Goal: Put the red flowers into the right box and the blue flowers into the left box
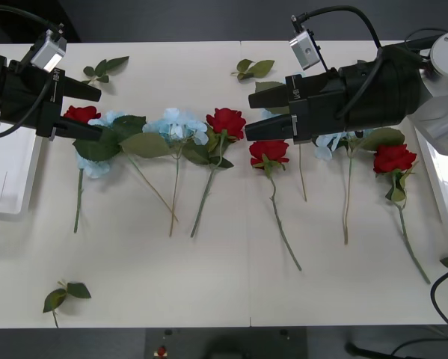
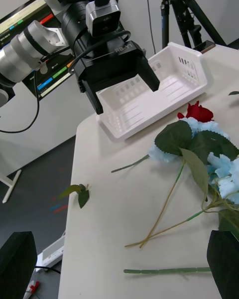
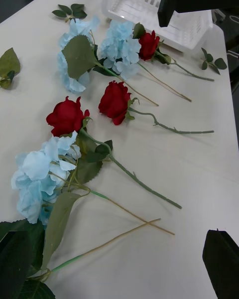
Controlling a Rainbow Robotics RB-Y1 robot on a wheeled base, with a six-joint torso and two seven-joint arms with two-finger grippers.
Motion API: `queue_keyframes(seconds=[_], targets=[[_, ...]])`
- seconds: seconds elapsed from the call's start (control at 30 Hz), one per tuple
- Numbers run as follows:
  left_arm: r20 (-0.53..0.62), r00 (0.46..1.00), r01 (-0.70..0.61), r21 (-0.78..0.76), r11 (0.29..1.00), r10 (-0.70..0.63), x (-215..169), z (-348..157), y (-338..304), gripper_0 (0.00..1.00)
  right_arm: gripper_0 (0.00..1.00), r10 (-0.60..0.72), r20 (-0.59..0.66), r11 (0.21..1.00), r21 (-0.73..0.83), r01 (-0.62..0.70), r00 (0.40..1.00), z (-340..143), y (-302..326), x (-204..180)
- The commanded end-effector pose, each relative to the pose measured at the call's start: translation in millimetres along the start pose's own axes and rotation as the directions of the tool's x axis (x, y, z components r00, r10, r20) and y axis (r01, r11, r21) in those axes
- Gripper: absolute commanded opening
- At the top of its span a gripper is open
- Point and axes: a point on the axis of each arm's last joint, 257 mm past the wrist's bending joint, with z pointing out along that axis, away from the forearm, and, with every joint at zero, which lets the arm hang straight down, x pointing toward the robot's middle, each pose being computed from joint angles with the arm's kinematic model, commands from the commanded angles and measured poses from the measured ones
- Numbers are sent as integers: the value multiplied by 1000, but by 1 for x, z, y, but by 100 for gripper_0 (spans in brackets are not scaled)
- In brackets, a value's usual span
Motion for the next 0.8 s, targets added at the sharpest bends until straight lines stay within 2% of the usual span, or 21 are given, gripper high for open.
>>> queue_keyframes(seconds=[0.03,0.1,0.2,0.37,0.5,0.6,0.63,0.7,0.8], targets=[[4,999,-41,-11,999,41,-10,-7,2,100,100,57,-32,998,-10,-57,998,11,1,38],[16,999,-43,-8,999,43,-13,-8,1,100,100,53,-29,999,-8,-53,998,9,-3,28],[0,999,-48,-23,999,48,-14,-15,5,100,100,119,-65,993,-5,-119,991,-5,-12,25],[-32,999,34,-69,997,-36,-8,-26,15,100,100,359,-199,933,54,-356,912,-41,-24,21],[-59,993,93,-132,987,-101,0,-37,30,100,100,553,-293,833,224,-506,780,-78,-32,15],[-81,980,159,-207,965,-179,11,-45,46,100,100,766,-300,641,422,-641,568,-113,-27,20],[-81,980,159,-207,965,-179,11,-45,46,100,100,766,-300,641,422,-641,568,-113,-27,20],[-86,966,215,-263,941,-244,18,-48,57,100,100,856,-272,510,575,-640,439,-144,-24,35],[-92,942,278,-326,903,-323,28,-53,69,100,100,896,-229,418,725,-548,380,-184,-25,53]])
